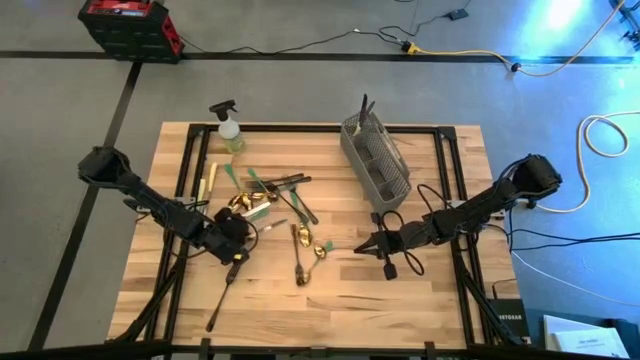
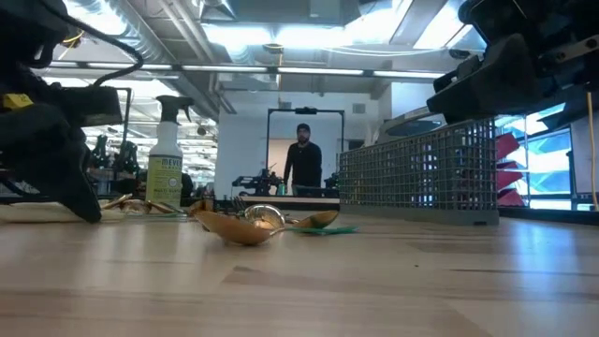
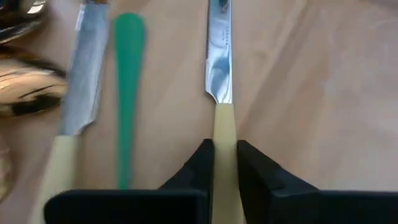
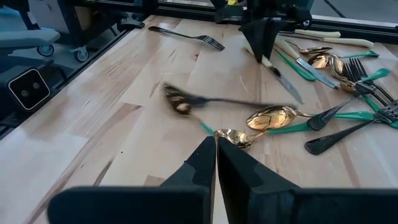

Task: Sort silverware
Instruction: Put the yellow table knife into the silverware basket

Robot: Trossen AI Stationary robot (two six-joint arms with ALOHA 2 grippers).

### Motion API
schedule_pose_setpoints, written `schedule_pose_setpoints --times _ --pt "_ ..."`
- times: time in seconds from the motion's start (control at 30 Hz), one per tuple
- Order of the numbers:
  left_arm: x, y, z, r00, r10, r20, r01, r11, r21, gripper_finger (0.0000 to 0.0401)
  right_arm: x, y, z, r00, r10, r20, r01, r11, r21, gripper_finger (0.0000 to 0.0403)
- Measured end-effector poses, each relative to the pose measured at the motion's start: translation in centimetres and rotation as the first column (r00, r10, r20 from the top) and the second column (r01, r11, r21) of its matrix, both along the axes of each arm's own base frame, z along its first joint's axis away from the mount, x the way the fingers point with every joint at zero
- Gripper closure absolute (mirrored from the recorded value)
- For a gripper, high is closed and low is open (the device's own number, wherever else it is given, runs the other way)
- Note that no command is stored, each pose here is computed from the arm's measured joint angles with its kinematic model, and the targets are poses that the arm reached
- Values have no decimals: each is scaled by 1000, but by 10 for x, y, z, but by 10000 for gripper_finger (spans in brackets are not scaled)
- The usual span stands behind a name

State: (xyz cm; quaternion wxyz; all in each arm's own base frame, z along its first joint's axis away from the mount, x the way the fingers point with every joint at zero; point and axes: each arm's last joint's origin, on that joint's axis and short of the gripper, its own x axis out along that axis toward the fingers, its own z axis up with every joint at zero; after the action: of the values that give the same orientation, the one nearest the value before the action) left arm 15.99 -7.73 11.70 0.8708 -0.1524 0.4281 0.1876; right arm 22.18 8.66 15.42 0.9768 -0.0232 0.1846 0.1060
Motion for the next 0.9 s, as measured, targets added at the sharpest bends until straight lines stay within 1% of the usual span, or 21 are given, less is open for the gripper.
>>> schedule_pose_setpoints --times 0.1,0.17,0.23,0.3,0.4,0.43,0.5,0.63,0.67,0.73,0.83,0.9 --pt "7 -4 11 999 -42 15 42 999 -14 375 1 0 2 1000 -6 14 5 1000 21 403" --pt "16 -7 23 997 -60 58 61 998 -18 375 1 0 3 1000 -3 25 2 1000 27 403" --pt "23 -6 37 994 -63 87 63 998 3 374 1 1 3 1000 12 23 -13 999 32 403" --pt "31 -5 50 989 -75 127 69 996 50 372 1 1 3 1000 19 21 -20 999 34 403" --pt "46 0 77 970 -79 231 45 988 150 373 1 1 3 1000 21 20 -22 999 34 403" --pt "51 2 84 962 -83 262 32 981 192 374 1 1 3 999 28 19 -29 999 37 403" --pt "61 9 96 935 -100 339 -5 955 296 375 0 2 1 998 56 3 -56 997 46 403" --pt "84 33 120 848 -146 510 -122 882 455 375 -1 4 0 991 135 -21 -133 988 75 403" --pt "89 42 124 825 -151 544 -160 862 481 375 -2 5 0 990 140 -27 -137 987 79 403" --pt "99 61 133 753 -171 635 -230 837 497 375 -2 5 -1 990 135 -33 -132 987 90 403" --pt "114 91 139 599 -244 763 -272 834 480 375 -2 4 -1 990 134 -35 -131 987 90 403" --pt "126 113 136 526 -270 806 -283 838 466 375 -2 4 -1 990 134 -35 -131 987 91 403"
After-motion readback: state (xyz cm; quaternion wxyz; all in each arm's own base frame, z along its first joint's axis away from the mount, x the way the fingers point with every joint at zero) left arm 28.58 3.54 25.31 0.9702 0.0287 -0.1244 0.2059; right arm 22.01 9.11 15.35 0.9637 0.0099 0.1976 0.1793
